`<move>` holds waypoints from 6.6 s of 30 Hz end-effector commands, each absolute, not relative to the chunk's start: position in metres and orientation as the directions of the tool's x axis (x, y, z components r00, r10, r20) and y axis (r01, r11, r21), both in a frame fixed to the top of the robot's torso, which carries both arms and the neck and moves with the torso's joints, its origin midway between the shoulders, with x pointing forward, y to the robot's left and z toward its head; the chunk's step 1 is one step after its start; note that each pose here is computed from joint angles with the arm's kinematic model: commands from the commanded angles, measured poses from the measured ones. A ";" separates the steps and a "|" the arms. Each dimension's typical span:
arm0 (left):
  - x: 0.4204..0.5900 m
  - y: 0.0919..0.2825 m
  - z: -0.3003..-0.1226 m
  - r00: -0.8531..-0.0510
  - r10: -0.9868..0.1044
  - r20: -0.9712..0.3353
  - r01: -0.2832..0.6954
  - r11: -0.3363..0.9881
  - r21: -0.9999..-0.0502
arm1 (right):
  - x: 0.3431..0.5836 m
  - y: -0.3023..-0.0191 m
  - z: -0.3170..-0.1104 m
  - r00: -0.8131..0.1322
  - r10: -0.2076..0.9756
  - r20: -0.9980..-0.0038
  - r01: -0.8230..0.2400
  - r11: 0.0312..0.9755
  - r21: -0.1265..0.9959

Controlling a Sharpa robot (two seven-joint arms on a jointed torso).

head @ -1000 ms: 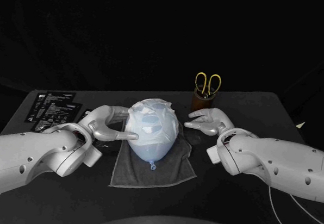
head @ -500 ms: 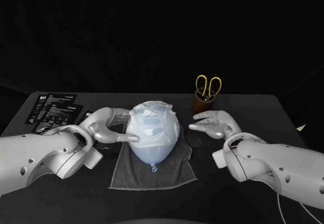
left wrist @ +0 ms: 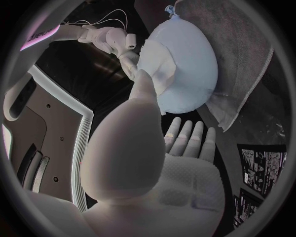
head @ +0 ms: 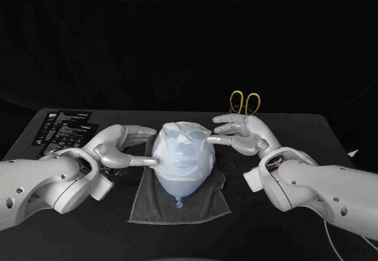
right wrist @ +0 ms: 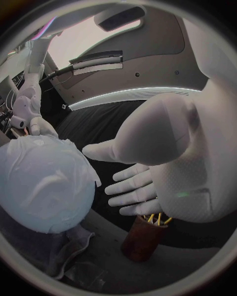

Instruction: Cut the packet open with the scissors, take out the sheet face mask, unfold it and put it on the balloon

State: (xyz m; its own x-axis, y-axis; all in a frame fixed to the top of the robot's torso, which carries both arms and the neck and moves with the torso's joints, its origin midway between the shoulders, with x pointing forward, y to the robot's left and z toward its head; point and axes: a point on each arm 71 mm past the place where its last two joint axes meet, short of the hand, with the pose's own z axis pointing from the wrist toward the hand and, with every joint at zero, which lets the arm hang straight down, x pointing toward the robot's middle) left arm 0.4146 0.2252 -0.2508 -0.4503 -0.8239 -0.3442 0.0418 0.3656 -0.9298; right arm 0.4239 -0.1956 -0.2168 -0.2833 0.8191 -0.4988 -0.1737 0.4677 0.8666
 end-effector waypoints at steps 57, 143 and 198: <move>0.421 0.219 -0.223 -0.505 -0.742 -0.441 0.082 0.468 -0.880 | 0.451 -0.124 -0.218 -0.467 0.540 -0.700 -0.376 0.595 0.710; 0.427 0.225 -0.239 -0.480 -0.625 -0.616 -0.007 0.705 -0.710 | 0.448 -0.131 -0.223 -0.474 0.525 -0.707 -0.321 0.644 0.694; 0.411 0.206 -0.235 -0.492 -0.730 -0.475 0.043 0.524 -0.851 | 0.448 -0.131 -0.226 -0.478 0.524 -0.705 -0.313 0.648 0.694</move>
State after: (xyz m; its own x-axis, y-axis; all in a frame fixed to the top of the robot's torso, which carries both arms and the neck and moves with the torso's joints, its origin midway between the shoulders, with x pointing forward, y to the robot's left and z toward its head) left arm 0.4116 0.2069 -0.2324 -0.4895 -0.7476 -0.4488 0.0543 0.4876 -0.8714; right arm 0.4503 -0.1308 -0.2197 -0.4545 0.5477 -0.7025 -0.3246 0.6326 0.7032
